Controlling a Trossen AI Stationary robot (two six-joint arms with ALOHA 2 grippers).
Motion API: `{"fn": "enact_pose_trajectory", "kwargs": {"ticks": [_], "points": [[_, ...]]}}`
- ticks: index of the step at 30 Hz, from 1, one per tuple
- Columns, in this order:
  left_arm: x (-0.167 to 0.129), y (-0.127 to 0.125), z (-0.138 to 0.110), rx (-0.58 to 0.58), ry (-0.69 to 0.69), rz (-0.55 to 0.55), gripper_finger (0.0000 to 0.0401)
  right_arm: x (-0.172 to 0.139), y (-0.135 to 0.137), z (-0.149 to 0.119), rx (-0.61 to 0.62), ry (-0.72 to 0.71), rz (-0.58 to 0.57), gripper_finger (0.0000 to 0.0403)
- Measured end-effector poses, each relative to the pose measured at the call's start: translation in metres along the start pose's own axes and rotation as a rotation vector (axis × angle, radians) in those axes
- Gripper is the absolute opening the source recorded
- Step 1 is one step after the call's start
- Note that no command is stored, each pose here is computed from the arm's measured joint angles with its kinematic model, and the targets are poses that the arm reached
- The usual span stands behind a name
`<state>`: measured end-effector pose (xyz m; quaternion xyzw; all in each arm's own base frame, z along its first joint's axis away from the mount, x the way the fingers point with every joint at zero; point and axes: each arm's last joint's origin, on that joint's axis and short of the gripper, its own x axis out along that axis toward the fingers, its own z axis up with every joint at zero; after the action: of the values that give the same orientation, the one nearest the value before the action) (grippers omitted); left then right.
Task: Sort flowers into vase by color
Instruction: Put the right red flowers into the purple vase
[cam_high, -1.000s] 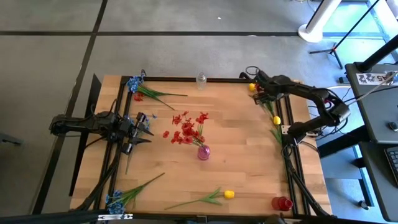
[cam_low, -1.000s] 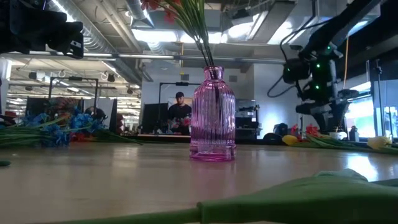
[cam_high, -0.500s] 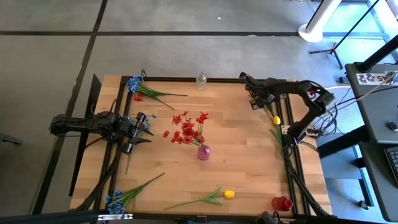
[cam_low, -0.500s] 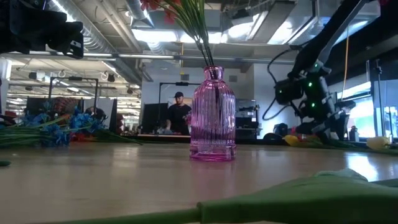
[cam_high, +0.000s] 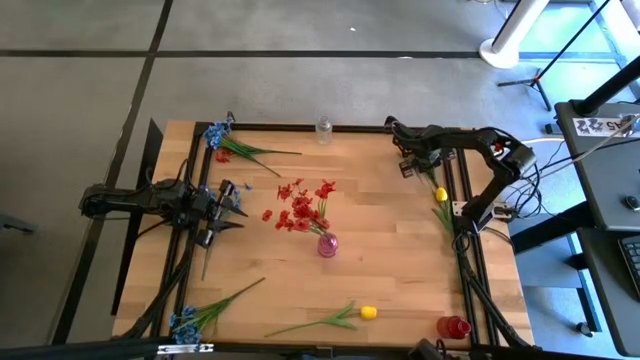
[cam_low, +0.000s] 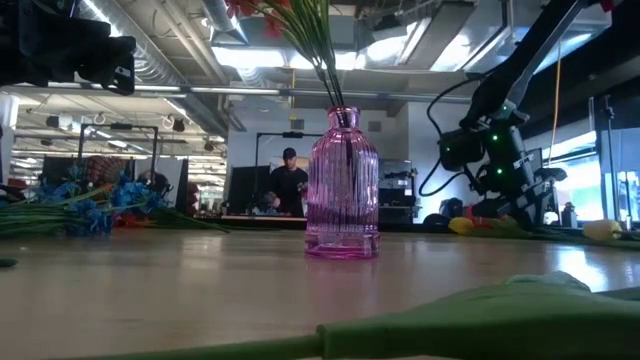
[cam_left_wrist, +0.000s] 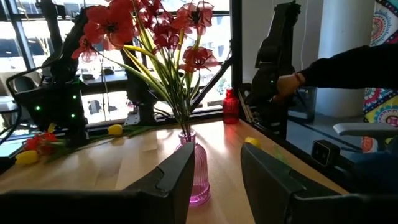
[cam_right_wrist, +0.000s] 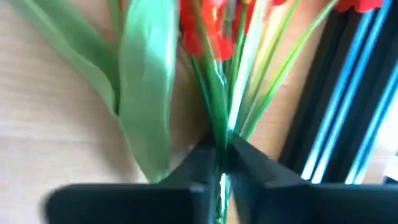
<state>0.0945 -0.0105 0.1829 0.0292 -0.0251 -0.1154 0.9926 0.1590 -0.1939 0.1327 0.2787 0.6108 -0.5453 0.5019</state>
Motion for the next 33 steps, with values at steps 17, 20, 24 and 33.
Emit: {"fn": "enact_pose_trajectory", "kwargs": {"ticks": [17,20,24,33], "points": [[0.000,0.000,0.000,0.000,0.000,0.002,0.0128,-0.151,0.026,-0.064,-0.116,-0.308,0.482,0.0017],[0.000,0.000,0.000,0.000,0.000,0.002,0.0128,-0.156,0.046,-0.090,-0.168,-0.269,0.538,0.0017],[0.000,0.000,0.000,0.000,0.000,0.003,0.0128,-0.143,0.077,-0.119,-0.195,-0.249,0.569,0.0013],[0.000,0.000,0.000,0.000,0.001,0.006,0.0127,-0.102,0.113,-0.146,-0.217,-0.181,0.496,0.0074]]}}
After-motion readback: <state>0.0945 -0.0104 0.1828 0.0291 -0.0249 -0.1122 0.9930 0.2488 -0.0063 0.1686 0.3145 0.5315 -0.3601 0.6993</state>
